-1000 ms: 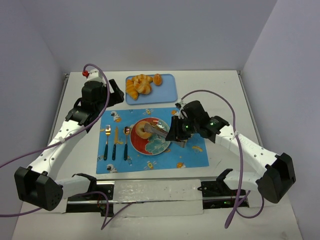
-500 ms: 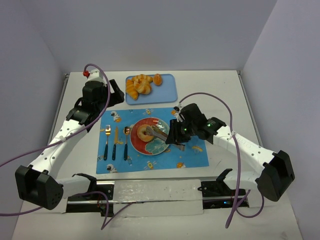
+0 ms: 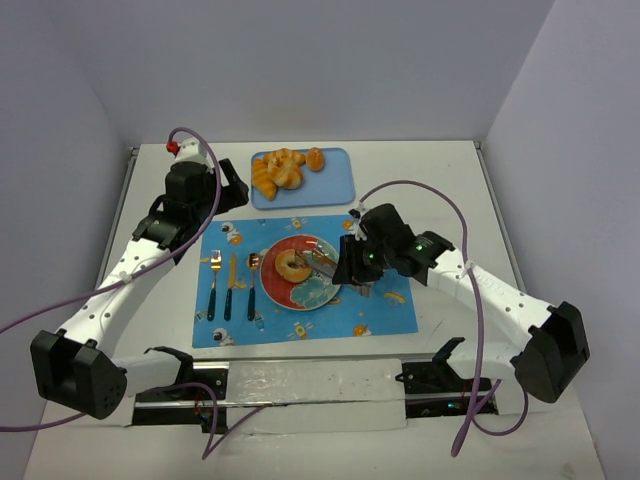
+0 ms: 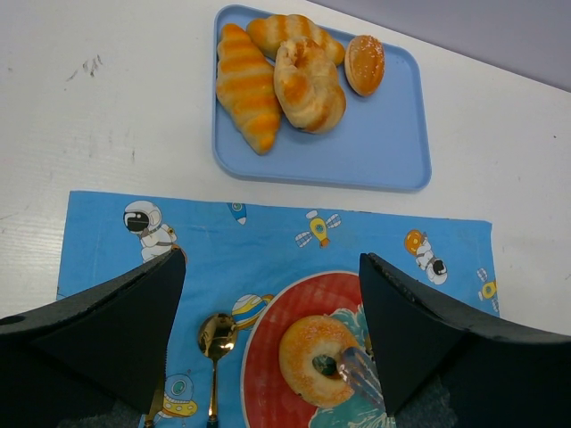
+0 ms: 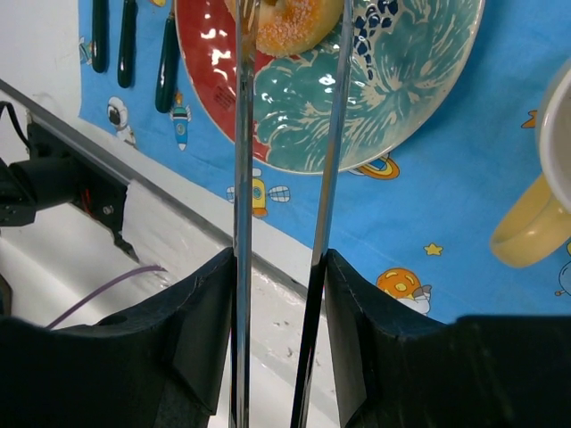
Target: Place the bread
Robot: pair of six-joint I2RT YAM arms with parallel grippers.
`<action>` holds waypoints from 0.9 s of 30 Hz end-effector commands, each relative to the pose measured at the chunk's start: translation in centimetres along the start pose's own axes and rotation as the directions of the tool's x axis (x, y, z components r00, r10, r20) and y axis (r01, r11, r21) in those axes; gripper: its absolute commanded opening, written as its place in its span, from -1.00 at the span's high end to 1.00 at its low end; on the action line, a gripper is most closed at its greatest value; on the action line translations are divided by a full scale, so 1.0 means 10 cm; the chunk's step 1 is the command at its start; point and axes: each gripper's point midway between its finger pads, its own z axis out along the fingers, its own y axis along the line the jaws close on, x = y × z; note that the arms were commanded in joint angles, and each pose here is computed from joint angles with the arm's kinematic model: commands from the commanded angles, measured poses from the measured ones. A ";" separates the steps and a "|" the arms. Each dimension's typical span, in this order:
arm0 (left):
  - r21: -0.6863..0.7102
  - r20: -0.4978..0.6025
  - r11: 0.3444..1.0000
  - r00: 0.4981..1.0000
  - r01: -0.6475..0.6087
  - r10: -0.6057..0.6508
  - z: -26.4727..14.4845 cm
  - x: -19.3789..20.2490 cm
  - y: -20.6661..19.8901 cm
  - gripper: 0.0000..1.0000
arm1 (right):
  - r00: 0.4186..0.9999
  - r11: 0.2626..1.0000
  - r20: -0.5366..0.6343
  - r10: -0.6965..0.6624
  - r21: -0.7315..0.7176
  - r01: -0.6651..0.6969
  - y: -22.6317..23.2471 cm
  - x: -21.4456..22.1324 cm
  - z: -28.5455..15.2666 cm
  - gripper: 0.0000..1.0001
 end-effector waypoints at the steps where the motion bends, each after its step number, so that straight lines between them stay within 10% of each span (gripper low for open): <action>1: 0.015 0.046 1.000 0.999 -0.005 0.004 -0.04 -0.22 -0.06 -0.78 | 0.996 0.999 0.081 -0.042 -0.025 0.045 0.18 -0.23 -0.18 0.01; 15: 0.036 0.049 0.999 0.999 0.005 -0.007 -0.07 -0.23 -0.11 -0.77 | 0.923 0.982 0.385 -0.008 0.179 -0.066 -0.14 -1.42 -0.52 -0.01; 27: 0.071 0.092 0.997 0.996 0.005 -0.011 -0.23 -0.39 -0.18 -0.78 | 0.808 0.756 0.579 0.110 0.479 -0.447 -1.96 -2.57 -0.63 0.00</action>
